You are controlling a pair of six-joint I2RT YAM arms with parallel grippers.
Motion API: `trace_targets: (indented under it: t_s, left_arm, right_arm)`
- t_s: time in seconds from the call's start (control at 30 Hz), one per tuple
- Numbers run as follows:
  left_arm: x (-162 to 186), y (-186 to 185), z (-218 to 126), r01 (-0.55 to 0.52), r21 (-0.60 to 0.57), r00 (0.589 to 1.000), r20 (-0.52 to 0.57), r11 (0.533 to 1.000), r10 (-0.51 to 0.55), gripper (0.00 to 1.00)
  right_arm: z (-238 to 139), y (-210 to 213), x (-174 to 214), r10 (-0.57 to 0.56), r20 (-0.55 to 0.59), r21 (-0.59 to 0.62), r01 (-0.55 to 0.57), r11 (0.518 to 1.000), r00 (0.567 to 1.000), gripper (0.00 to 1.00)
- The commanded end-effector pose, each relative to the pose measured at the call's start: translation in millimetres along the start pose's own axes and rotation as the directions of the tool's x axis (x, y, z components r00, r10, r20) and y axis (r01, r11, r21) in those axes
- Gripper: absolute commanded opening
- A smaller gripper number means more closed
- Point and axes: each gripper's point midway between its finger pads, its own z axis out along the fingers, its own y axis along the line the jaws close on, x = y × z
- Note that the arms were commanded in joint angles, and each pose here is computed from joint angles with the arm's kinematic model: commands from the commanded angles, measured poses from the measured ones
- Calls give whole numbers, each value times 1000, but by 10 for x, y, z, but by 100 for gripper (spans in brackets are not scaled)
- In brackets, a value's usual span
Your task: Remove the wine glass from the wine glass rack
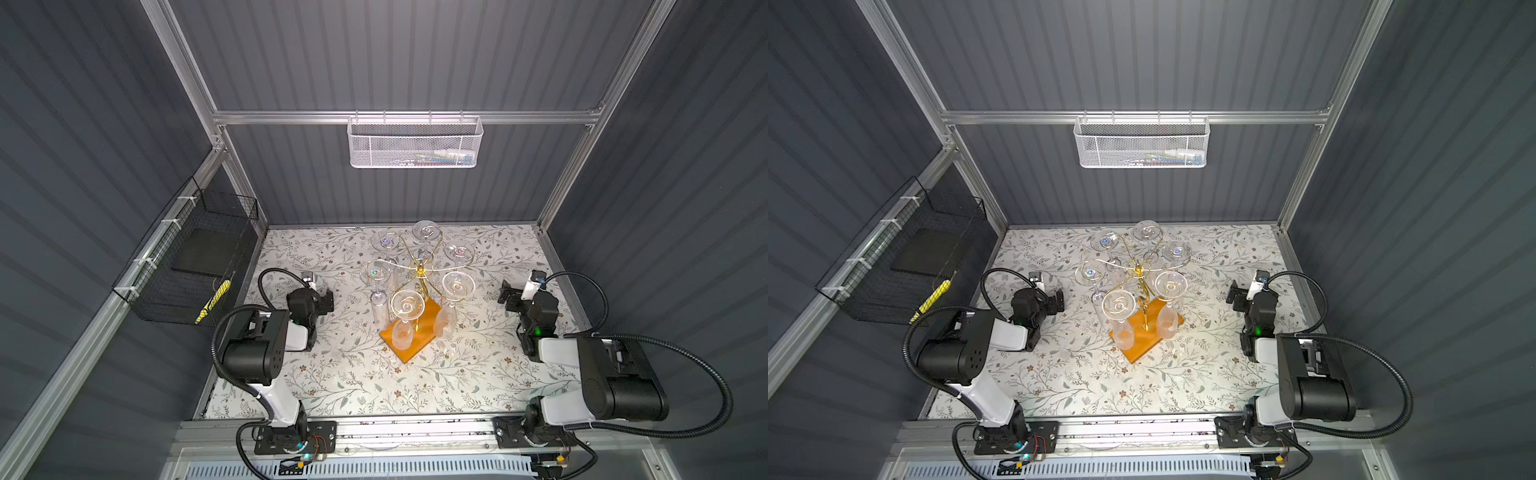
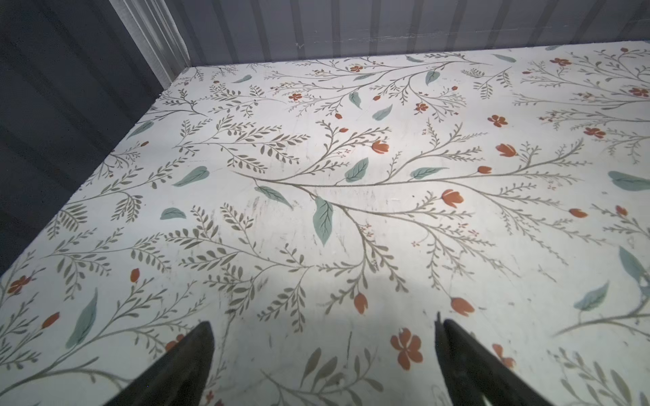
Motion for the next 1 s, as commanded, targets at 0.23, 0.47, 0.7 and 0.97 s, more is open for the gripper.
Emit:
trace_targets:
  t_s: [0.23,0.47,0.7,0.97]
  left_arm:
    - [-74,-22,-13,10,12,1000,19,1000,-10,100]
    - [-76,-21,-11,10,12,1000,20,1000,-11,100]
    - [-73,-18,-13,11,10,1000,20,1000,-11,100]
    - [-73,-27,-5,10,15,1000,14,1000,-10,100]
  right_arm:
    - [11,88,-21,-14,4,-44,14,999,1000,99]
    - [12,88,-24,-12,5,-44,13,999,1000,99]
    - [11,90,-30,-13,6,-45,14,999,1000,99]
    - [10,87,-25,-12,5,-44,12,999,1000,99]
